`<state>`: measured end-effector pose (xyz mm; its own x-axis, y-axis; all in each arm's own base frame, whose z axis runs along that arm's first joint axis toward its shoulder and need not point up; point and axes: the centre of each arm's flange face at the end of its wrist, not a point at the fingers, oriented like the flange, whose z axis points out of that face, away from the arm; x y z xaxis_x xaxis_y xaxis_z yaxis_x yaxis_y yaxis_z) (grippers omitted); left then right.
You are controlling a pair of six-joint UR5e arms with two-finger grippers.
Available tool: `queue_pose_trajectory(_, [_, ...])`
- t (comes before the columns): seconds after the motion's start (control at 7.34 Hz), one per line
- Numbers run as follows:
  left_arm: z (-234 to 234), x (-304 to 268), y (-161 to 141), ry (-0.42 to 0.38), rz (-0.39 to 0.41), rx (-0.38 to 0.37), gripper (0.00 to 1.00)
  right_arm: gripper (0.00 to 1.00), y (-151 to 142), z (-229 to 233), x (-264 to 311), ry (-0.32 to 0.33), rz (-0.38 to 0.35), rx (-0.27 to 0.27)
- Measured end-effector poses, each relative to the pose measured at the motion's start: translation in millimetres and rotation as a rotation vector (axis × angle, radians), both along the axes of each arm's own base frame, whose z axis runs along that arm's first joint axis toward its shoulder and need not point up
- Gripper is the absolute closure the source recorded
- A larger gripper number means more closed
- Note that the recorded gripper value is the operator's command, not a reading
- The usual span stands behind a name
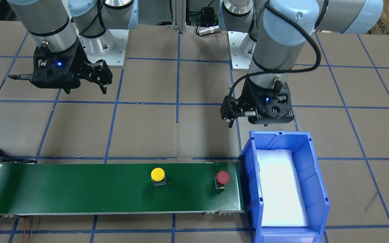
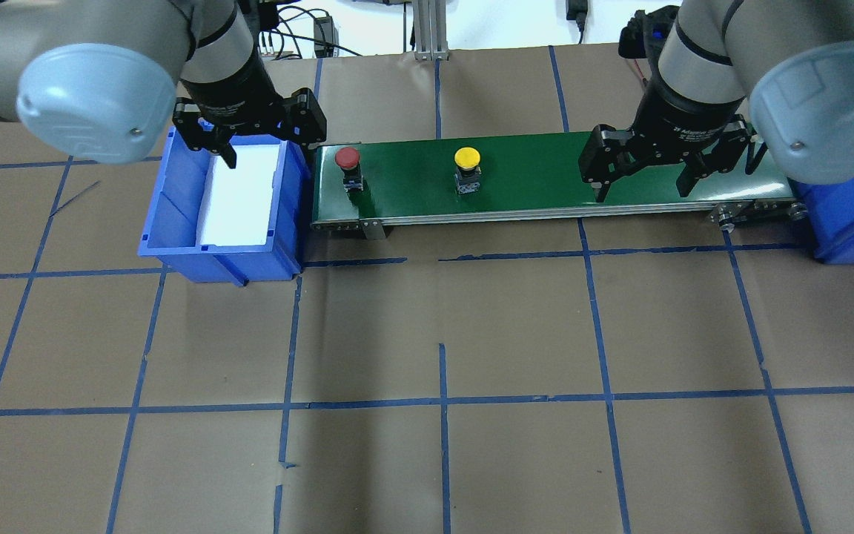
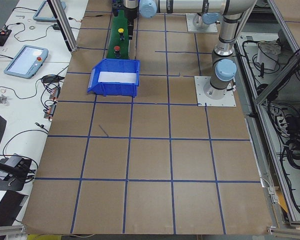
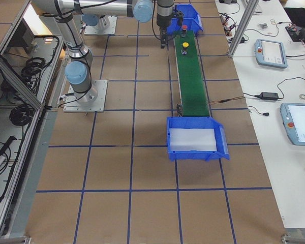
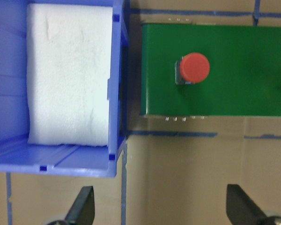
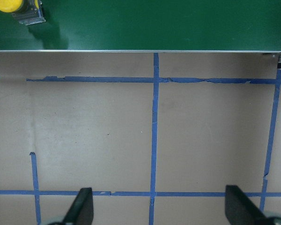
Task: Transport two buttons from left to right
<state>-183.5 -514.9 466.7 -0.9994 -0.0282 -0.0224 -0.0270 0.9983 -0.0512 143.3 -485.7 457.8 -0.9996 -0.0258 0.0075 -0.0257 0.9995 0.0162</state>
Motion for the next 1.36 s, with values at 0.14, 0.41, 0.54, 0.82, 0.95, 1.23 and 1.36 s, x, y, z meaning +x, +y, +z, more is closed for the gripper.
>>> queue_pose_trajectory(0.14, [7.3,8.1,33.7,-0.002,-0.001,0.015,0.0,0.0,0.0,-0.1,0.0,0.0,0.0,0.0])
queue_pose_trajectory(0.41, [1.7,15.3,76.0,-0.005,-0.004,0.034,0.0,0.0,0.1,-0.5,-0.1,0.0,0.0,0.001])
queue_pose_trajectory(0.54, [2.6,16.2,82.7,-0.006,-0.005,0.033,0.0,0.0,-0.1,0.3,-0.3,0.0,0.0,0.0])
queue_pose_trajectory(0.82, [12.9,18.9,82.9,-0.005,0.001,0.012,0.0,0.0,-1.1,2.3,-1.5,0.003,-0.001,-0.006])
queue_pose_trajectory(0.95, [17.9,20.0,80.3,-0.003,0.006,0.002,0.0,0.0,-1.1,2.4,-1.8,0.004,-0.001,-0.006])
queue_pose_trajectory(1.23, [25.3,27.4,75.3,-0.002,0.016,-0.013,0.01,0.0,-1.1,2.4,-2.3,0.008,-0.001,-0.005])
queue_pose_trajectory(1.36, [32.3,49.7,66.4,0.0,0.055,-0.026,0.03,0.0,-1.0,2.2,-2.4,0.009,-0.001,-0.004])
